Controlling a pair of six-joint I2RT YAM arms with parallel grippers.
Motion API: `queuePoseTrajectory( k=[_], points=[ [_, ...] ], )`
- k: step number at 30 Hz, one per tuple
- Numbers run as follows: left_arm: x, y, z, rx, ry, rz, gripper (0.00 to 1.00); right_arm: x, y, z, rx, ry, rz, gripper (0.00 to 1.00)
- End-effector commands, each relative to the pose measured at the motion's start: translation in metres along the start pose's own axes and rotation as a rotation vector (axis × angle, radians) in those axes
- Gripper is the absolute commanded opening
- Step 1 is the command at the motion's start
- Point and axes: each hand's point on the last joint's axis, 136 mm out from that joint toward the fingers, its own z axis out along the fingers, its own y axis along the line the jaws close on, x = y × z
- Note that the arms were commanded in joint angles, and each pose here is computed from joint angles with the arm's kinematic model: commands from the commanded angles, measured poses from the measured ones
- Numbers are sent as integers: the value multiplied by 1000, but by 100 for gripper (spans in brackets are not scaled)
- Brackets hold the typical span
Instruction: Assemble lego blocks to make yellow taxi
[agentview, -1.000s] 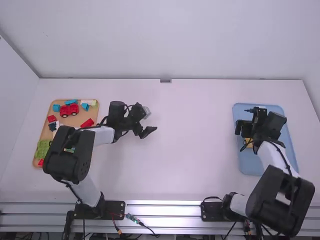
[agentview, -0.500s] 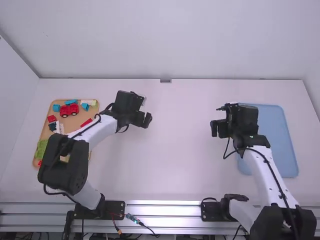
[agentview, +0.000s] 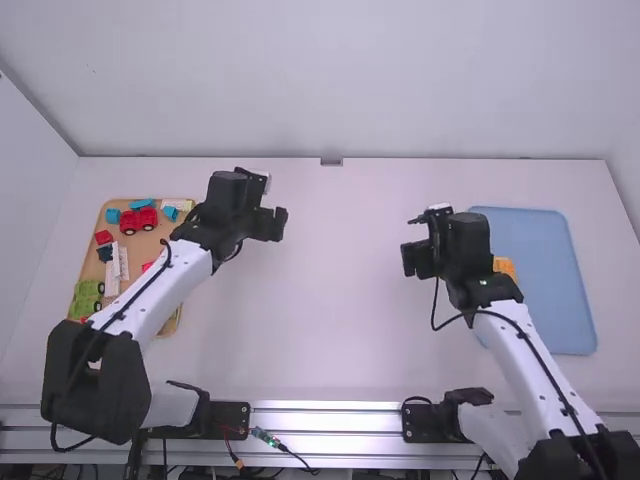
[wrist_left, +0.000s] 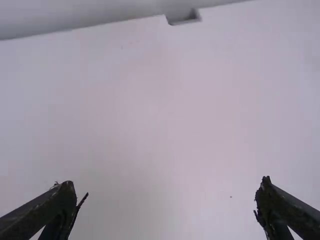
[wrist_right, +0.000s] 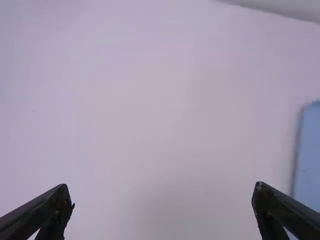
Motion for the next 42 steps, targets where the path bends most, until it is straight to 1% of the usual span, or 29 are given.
queuePoseTrajectory(
  k=[1,5,8,11,14,15,22,24,30,34,35,38,39,42],
  points=[
    [5,26,-9,-88,-17,-1,90,8,-19,-5,81,-13,77,90],
    [3,48,-21,-132,-75,-34,84,12,-38,-13,132,-76,173,84],
    [3,62,-29,-162,-114,-55,81,14,-49,-18,165,-117,193,80],
    [4,80,-41,-205,-166,-82,76,15,-48,-23,171,-174,188,74],
    [16,79,-50,-208,-180,-82,69,19,-46,-29,177,-238,181,67],
    [18,78,-51,-208,-180,-82,68,22,-46,-29,177,-238,181,65],
    [58,71,-66,-208,-180,-82,51,67,-36,-29,177,-238,181,48],
    [66,70,-68,-208,-180,-82,48,76,-35,-28,177,-238,181,44],
    [106,65,-74,-208,-180,-82,33,113,-28,-20,177,-238,181,30],
    [129,62,-75,-208,-180,-82,24,132,-25,-13,177,-239,181,22],
    [132,62,-75,-208,-180,-82,23,130,-26,-15,178,-249,180,21],
    [154,60,-74,-208,-180,-82,14,116,-27,-23,185,-318,173,14],
    [156,59,-74,-208,-180,-82,14,115,-27,-24,185,-323,172,13],
    [174,58,-71,-208,-180,-82,7,106,-28,-31,190,-376,167,8]
  ],
)
